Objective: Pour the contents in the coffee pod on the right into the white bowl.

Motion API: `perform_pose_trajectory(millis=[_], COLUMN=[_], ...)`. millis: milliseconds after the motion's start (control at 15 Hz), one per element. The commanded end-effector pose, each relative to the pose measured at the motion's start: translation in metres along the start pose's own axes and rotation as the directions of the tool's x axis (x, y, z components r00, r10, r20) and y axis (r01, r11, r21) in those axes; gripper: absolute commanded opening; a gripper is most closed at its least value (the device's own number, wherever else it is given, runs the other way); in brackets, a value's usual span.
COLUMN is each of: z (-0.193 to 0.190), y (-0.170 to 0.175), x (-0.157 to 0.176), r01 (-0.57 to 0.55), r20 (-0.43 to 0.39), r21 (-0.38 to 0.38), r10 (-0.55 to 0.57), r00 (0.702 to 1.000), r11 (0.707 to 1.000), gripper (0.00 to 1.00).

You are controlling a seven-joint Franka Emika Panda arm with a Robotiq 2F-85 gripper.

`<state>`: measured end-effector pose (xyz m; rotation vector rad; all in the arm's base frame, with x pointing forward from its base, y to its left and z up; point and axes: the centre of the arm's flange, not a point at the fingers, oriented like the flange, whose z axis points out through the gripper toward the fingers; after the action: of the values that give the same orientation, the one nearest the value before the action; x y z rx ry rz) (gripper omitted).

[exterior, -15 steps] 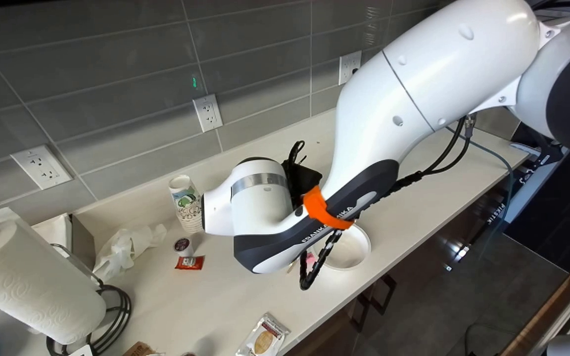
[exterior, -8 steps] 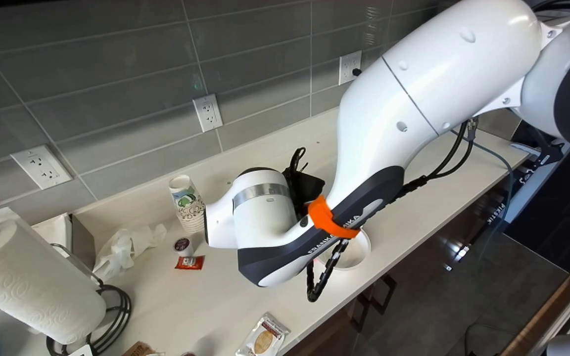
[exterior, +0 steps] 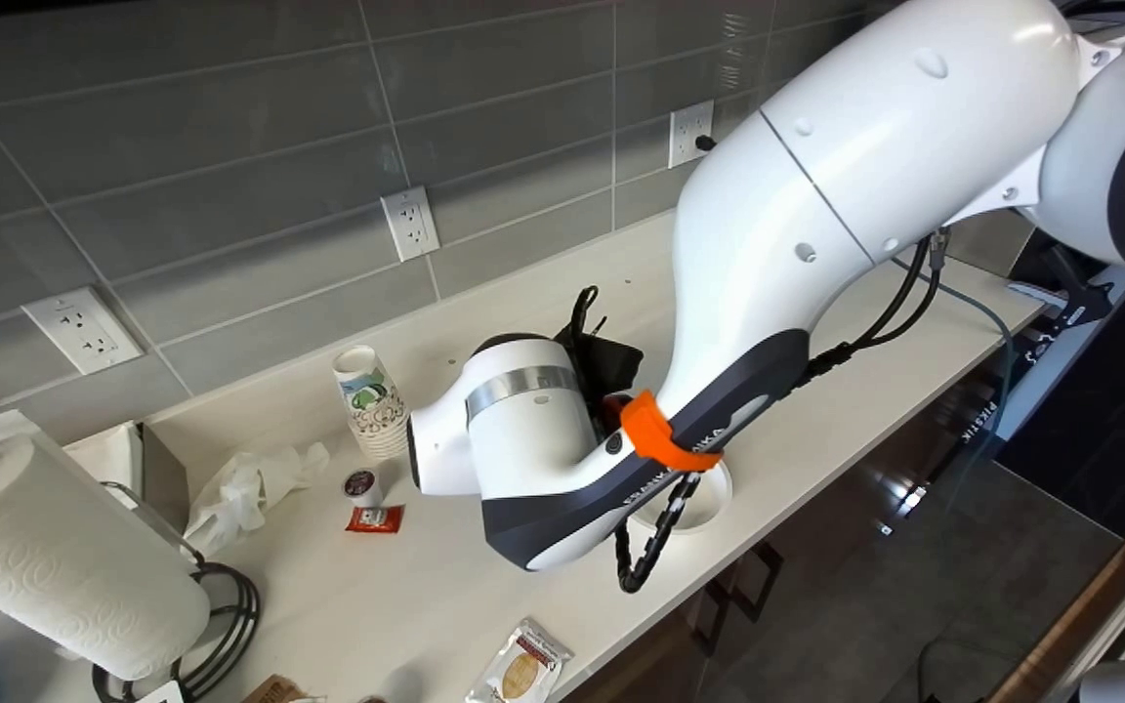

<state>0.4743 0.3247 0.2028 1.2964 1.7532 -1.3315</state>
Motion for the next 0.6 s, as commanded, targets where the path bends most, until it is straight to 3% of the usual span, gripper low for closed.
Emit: perform_pose_trajectory(millis=[0, 333, 533], z=[0.0019, 0.0029, 0.0055], y=[-0.0049, -0.0033, -0.0038], x=[-0.0018, -0.0007, -0.0009], r01=[0.024, 0.028, 0.031], r20=[0.051, 0.104, 0.133], r21=[-0.035, -0.037, -0.038], r10=[-0.023, -0.024, -0.026], r00=[0.998, 0.994, 0.991], r11=[0.999, 0.999, 0.999], gripper=[0.15, 0.22, 0.20])
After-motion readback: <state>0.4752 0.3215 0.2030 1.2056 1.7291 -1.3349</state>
